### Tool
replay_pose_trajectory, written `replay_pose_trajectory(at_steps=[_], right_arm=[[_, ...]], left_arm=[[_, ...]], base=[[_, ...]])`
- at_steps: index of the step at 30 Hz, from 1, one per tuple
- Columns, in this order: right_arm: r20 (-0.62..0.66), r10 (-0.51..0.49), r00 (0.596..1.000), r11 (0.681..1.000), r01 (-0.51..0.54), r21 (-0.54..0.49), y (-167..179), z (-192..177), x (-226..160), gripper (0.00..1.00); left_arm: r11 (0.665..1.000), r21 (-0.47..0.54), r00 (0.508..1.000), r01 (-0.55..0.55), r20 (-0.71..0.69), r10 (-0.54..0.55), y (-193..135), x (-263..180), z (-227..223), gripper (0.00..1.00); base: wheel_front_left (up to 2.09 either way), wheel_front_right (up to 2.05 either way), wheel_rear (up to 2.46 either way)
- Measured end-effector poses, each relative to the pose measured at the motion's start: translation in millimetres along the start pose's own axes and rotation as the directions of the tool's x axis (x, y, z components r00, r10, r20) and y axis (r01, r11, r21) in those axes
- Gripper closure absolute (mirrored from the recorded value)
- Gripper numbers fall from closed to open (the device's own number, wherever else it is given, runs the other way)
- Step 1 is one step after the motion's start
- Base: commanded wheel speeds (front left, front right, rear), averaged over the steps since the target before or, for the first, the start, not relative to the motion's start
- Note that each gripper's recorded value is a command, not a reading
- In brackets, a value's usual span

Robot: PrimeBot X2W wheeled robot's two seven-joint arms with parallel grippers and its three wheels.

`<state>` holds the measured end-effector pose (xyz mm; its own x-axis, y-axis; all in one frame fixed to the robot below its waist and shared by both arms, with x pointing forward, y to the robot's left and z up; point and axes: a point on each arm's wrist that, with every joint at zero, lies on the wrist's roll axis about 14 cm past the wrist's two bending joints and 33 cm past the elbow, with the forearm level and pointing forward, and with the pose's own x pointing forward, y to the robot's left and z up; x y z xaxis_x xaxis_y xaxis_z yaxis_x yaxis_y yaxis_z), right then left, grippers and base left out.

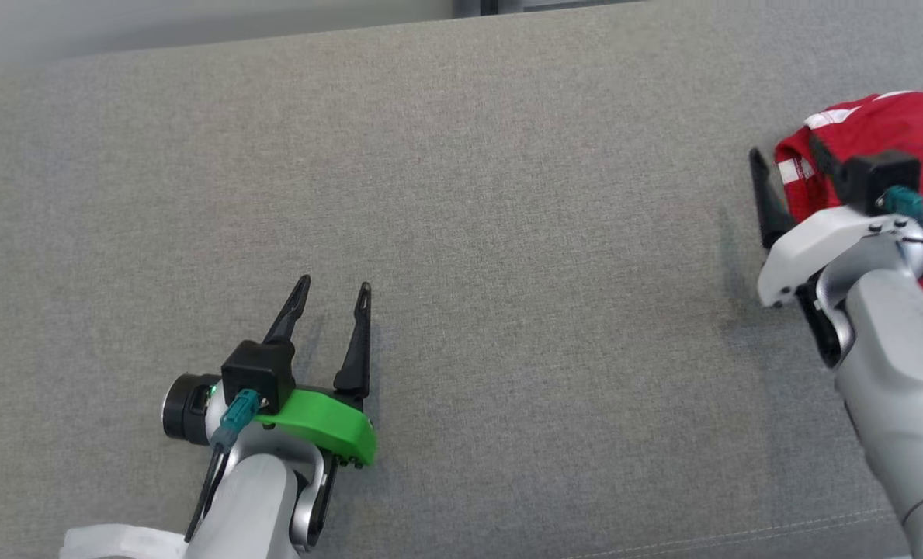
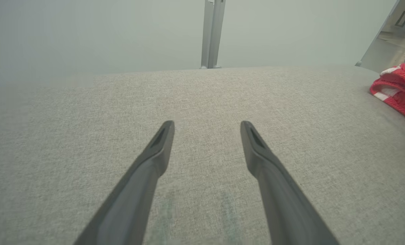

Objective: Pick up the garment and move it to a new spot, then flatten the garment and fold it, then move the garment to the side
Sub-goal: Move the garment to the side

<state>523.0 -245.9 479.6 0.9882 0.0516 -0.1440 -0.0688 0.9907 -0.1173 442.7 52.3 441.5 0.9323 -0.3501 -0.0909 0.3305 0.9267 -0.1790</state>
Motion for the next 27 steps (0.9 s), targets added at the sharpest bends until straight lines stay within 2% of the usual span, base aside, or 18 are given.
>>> replay_pose_trajectory(at_steps=[6,12,19,27], right_arm=[[0.022,0.088,0.996,0.993,-0.089,0.074,55,-6,-19,0.0],[0.053,0.121,0.991,0.975,-0.129,0.18,94,-9,-42,0.0],[0.094,0.13,0.987,0.967,-0.148,0.208,114,-4,-71,0.0],[0.118,0.09,0.989,0.963,-0.116,0.242,109,-2,-95,0.0]], left_arm=[[0.995,0.005,0.995,-0.095,0.002,0.095,24,-23,3,0.0],[0.977,0.0,0.977,-0.212,0.004,0.212,55,-51,5,0.0],[0.944,0.004,0.944,-0.329,0.011,0.329,86,-90,6,0.0],[0.92,0.002,0.92,-0.392,0.018,0.392,101,-118,6,0.0]], base=[[0.0,0.0,0.0],[0.0,0.0,0.0],[0.0,0.0,0.0],[0.0,0.0,0.0]])
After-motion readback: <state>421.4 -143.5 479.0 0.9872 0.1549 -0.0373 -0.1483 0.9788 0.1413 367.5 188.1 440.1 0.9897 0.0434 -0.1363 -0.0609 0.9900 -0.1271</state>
